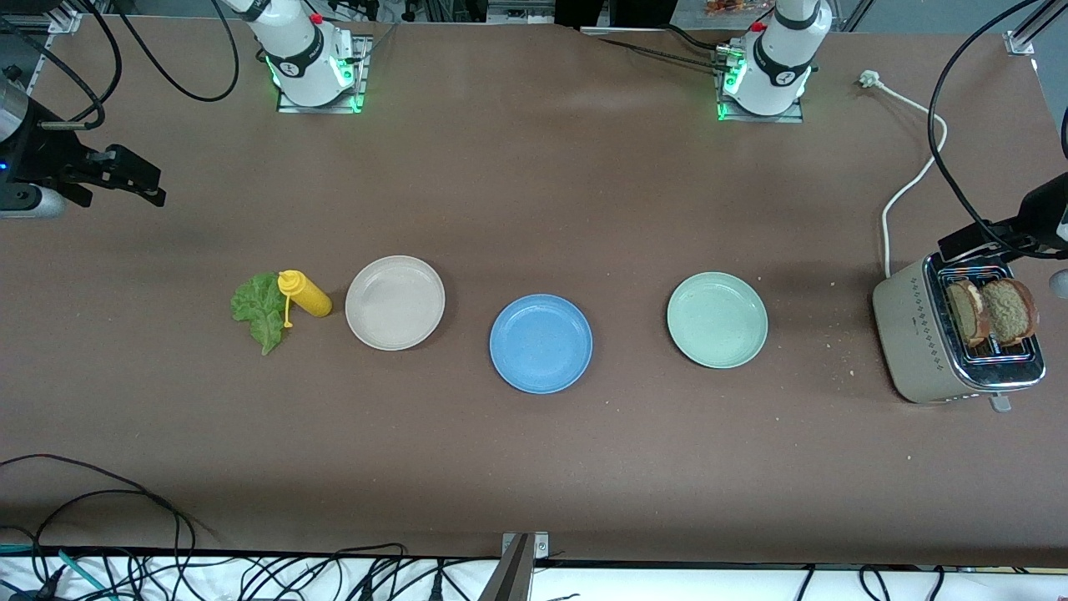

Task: Make sandwich in blue plate with both arms
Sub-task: 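Move the left gripper down over the toaster toward a bread slice, then grasp a bread slice with the left gripper and lift it out, then carry the bread slice with the left gripper onto the blue plate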

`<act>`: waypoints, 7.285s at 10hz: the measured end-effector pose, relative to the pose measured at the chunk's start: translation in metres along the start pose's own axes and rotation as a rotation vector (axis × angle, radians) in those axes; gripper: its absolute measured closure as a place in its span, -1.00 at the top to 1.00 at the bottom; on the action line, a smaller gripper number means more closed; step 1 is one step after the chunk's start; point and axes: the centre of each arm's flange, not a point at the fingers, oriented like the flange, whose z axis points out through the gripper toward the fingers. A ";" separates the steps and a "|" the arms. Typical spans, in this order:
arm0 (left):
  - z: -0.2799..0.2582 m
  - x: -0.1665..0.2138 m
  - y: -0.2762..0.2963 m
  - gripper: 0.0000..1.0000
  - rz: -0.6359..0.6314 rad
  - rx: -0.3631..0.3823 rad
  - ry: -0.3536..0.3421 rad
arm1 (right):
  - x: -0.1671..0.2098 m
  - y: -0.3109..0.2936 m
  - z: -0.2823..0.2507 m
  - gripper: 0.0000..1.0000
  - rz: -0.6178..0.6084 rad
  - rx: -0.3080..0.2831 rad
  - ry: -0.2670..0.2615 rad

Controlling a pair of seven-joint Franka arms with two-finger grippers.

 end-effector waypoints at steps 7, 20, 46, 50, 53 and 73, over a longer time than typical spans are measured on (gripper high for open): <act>0.001 0.000 0.001 1.00 0.002 0.000 -0.001 | 0.000 0.000 -0.001 1.00 0.000 0.000 0.001; 0.051 0.024 -0.143 1.00 0.014 0.076 -0.032 | -0.001 0.002 -0.001 1.00 0.004 0.000 0.001; 0.097 0.046 -0.152 -0.81 0.045 0.100 -0.184 | 0.000 0.008 0.006 1.00 0.014 -0.004 -0.029; 0.033 0.021 -0.114 -0.81 0.012 0.060 -0.160 | 0.004 0.006 0.015 1.00 0.014 0.011 -0.046; 0.045 0.026 -0.021 -0.81 -0.199 -0.073 -0.186 | 0.007 0.006 0.022 1.00 0.015 0.010 -0.057; 0.292 -0.076 0.467 -0.81 -0.588 -0.585 -0.070 | 0.011 0.007 0.030 1.00 0.016 0.010 -0.073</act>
